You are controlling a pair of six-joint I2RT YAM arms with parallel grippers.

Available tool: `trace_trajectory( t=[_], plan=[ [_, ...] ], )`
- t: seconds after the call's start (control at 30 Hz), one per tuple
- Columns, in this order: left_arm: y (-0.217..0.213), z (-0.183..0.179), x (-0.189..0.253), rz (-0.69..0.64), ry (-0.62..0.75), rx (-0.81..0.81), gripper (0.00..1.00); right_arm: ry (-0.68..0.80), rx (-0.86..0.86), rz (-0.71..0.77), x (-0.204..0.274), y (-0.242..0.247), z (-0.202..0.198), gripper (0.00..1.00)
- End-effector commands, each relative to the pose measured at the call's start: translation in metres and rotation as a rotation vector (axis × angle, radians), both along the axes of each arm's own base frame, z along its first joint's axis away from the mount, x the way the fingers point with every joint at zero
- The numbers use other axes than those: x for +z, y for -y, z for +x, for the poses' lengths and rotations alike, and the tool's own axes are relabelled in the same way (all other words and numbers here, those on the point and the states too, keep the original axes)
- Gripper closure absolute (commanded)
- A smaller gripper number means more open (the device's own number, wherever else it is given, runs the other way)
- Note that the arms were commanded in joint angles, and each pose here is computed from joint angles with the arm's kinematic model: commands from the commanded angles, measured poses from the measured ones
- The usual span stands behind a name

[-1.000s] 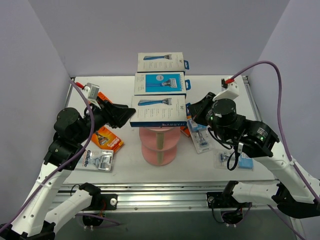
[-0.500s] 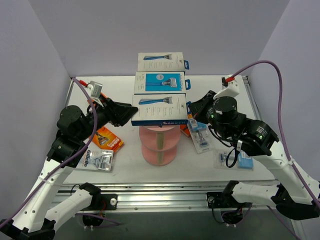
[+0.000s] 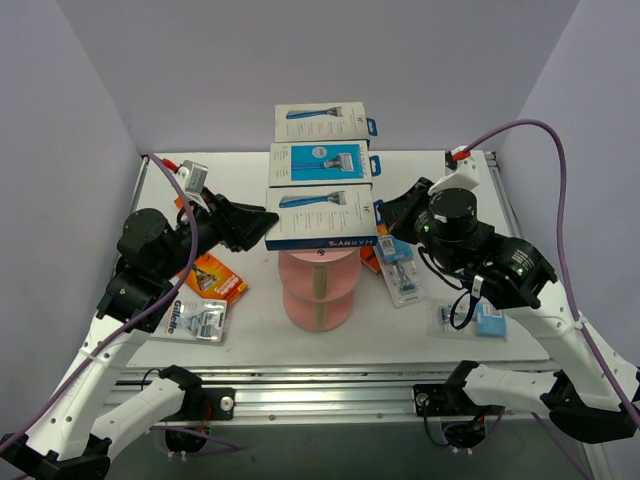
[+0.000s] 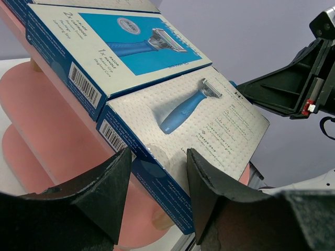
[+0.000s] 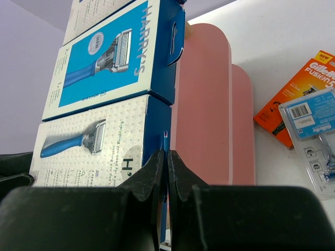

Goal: Place and organize the shaving razors onto the shelf

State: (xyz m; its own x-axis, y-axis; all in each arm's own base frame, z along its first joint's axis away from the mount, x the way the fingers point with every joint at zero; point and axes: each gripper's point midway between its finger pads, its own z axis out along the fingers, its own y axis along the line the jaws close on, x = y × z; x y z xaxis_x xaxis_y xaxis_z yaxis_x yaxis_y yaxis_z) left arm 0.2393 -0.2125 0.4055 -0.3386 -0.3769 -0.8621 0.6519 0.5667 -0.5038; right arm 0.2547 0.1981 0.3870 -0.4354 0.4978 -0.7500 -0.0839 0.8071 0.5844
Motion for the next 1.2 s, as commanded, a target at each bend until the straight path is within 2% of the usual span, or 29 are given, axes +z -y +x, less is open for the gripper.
trace_trajectory(
  t=[0.0,0.47,0.63,0.83,0.9,1.17],
  plan=[
    [0.005,-0.004,0.010,-0.010,0.022,-0.030,0.45,0.007,-0.002,-0.025,-0.004,0.005,0.002,1.00],
    [0.007,0.000,0.004,0.005,0.006,-0.025,0.44,0.004,0.009,-0.018,-0.009,0.006,0.006,1.00],
    [0.005,0.001,0.005,0.010,0.008,-0.012,0.43,0.009,0.013,-0.009,-0.007,0.006,0.004,0.93],
    [0.000,0.002,0.006,0.008,0.002,0.020,0.14,0.023,0.011,0.005,0.000,0.010,0.002,0.78],
    [-0.001,0.001,0.006,0.008,0.002,0.021,0.11,0.029,0.011,0.012,0.003,0.011,0.000,0.71],
    [-0.010,0.000,0.015,0.002,0.016,0.065,0.05,0.036,0.002,0.029,0.007,0.015,-0.002,0.59]
  ],
)
